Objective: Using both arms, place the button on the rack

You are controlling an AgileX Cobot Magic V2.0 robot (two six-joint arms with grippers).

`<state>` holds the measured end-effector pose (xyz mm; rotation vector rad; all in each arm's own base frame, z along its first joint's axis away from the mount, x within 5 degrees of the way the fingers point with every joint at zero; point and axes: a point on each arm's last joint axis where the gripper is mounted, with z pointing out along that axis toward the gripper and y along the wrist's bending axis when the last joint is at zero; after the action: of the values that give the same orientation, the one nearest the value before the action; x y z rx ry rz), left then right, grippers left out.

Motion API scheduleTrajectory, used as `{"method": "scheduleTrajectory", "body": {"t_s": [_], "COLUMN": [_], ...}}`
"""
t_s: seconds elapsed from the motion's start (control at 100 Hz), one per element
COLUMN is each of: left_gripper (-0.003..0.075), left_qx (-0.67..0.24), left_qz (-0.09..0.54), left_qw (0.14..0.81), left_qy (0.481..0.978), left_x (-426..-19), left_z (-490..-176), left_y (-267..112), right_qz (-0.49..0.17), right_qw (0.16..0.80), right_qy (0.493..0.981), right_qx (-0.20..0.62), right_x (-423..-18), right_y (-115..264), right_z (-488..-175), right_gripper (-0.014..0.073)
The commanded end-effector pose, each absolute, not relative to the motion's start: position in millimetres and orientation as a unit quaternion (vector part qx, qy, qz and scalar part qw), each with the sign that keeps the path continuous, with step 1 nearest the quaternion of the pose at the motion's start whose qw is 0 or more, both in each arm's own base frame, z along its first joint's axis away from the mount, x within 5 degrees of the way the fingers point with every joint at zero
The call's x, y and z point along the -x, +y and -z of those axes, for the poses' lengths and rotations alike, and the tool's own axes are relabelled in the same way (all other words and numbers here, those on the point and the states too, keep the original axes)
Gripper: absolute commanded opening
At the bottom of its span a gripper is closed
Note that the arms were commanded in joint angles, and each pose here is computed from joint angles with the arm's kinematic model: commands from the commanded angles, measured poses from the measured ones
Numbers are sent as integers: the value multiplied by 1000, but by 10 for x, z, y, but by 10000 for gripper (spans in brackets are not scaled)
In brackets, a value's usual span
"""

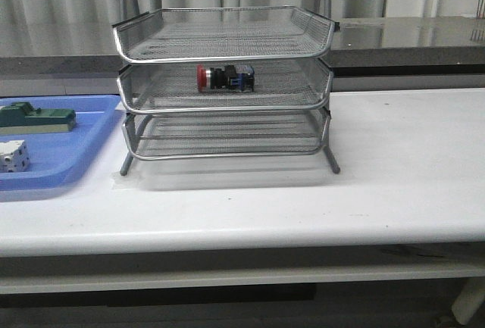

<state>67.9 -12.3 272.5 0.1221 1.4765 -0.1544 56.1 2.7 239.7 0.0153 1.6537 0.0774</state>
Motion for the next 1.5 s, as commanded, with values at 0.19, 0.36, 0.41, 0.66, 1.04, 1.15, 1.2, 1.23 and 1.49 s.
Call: {"method": "scheduleTrajectory", "body": {"t_s": [0.19, 0.36, 0.41, 0.66, 1.04, 1.15, 1.2, 1.23, 1.49], "left_gripper": [-21, -21, -21, -21, -21, -21, -21, -21, -21], "left_qx": [-37, -37, -37, -37, -37, -37, -37, -37, -37], "left_qz": [70, 70, 70, 70, 70, 70, 70, 70, 70], "left_qw": [766, 766, 766, 766, 766, 766, 766, 766, 766], "left_qy": [637, 637, 637, 637, 637, 637, 637, 637, 637], "left_x": [-667, -667, -667, -667, -667, -667, -667, -667, -667], "left_z": [-2883, -2883, -2883, -2883, -2883, -2883, -2883, -2883, -2883], "left_y": [-96, -96, -96, -96, -96, -96, -96, -96, -96], "right_qz": [-30, -30, -29, -16, -15, -15, -15, -15, -15], "right_qw": [733, 738, 741, 744, 741, 741, 741, 741, 741], "right_qy": [680, 674, 670, 668, 671, 671, 671, 671, 671], "right_qx": [-11, -13, -13, -3, -1, -1, -1, -1, -1], "right_x": [-485, -515, -523, -540, -540, -540, -540, -540, -540], "right_y": [15, 12, 11, 10, 10, 10, 10, 10, 10], "right_z": [-2321, -2222, -2191, -2119, -2111, -2111, -2111, -2111, -2111], "right_gripper": [-57, -57, -57, -57, -57, -57, -57, -57, -57]}}
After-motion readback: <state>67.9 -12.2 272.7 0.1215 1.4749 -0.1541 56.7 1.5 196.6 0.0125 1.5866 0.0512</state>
